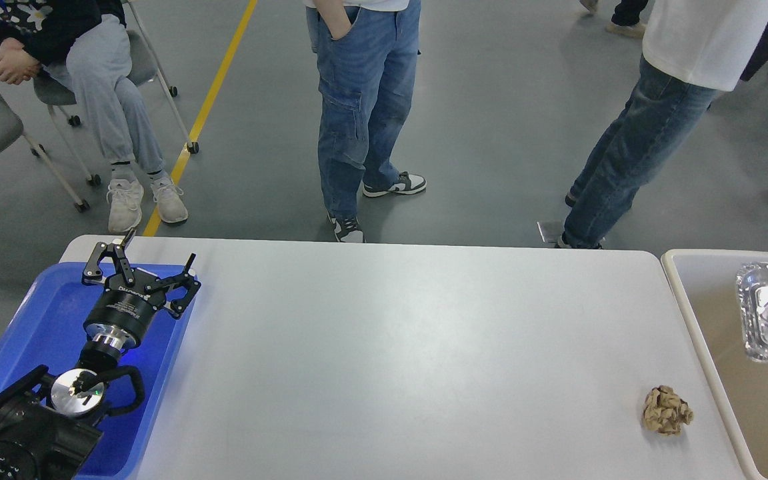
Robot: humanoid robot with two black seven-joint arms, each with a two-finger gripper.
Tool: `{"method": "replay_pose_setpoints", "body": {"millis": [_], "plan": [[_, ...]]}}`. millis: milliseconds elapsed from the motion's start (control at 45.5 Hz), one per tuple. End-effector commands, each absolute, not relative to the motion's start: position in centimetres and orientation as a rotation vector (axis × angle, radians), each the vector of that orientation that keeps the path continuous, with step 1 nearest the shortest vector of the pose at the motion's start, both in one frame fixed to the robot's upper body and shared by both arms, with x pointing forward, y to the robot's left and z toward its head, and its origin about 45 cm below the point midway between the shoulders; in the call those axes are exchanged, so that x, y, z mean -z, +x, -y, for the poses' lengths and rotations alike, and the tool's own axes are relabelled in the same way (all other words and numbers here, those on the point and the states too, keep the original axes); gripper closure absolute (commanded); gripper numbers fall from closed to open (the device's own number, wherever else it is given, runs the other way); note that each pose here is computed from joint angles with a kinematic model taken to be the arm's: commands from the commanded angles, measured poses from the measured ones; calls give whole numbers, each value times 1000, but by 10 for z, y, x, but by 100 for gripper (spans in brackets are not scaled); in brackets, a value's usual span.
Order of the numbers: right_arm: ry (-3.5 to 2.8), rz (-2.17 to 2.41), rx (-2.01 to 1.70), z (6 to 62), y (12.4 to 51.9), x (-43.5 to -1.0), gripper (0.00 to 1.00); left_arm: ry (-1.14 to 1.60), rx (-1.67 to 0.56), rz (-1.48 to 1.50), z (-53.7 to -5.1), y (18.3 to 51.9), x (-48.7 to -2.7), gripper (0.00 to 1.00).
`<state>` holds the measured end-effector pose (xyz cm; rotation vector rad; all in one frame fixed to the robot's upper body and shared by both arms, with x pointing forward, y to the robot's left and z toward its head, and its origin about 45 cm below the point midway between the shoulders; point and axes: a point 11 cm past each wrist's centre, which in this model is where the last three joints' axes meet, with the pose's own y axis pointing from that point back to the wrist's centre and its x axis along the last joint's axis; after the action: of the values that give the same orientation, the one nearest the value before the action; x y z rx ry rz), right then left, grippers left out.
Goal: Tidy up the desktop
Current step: 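Lower the foil tray into the white bin and release it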
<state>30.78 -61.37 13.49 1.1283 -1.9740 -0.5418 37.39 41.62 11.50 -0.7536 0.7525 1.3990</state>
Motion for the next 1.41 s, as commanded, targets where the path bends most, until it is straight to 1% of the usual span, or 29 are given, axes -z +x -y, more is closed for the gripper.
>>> {"method": "replay_pose_setpoints", "body": {"millis": [0, 308, 440, 1386], "plan": [[1000, 2074, 530, 624, 291, -125, 100, -752, -1399, -753, -416, 374, -115, 0], [941, 2067, 554, 620, 275, -105, 100, -755, -1400, -753, -417, 374, -115, 0], [947, 2061, 562, 617, 275, -101, 100, -755, -1400, -753, -417, 374, -115, 0], [961, 2057, 562, 614, 279, -101, 100, -755, -1400, -753, -417, 374, -115, 0]]}}
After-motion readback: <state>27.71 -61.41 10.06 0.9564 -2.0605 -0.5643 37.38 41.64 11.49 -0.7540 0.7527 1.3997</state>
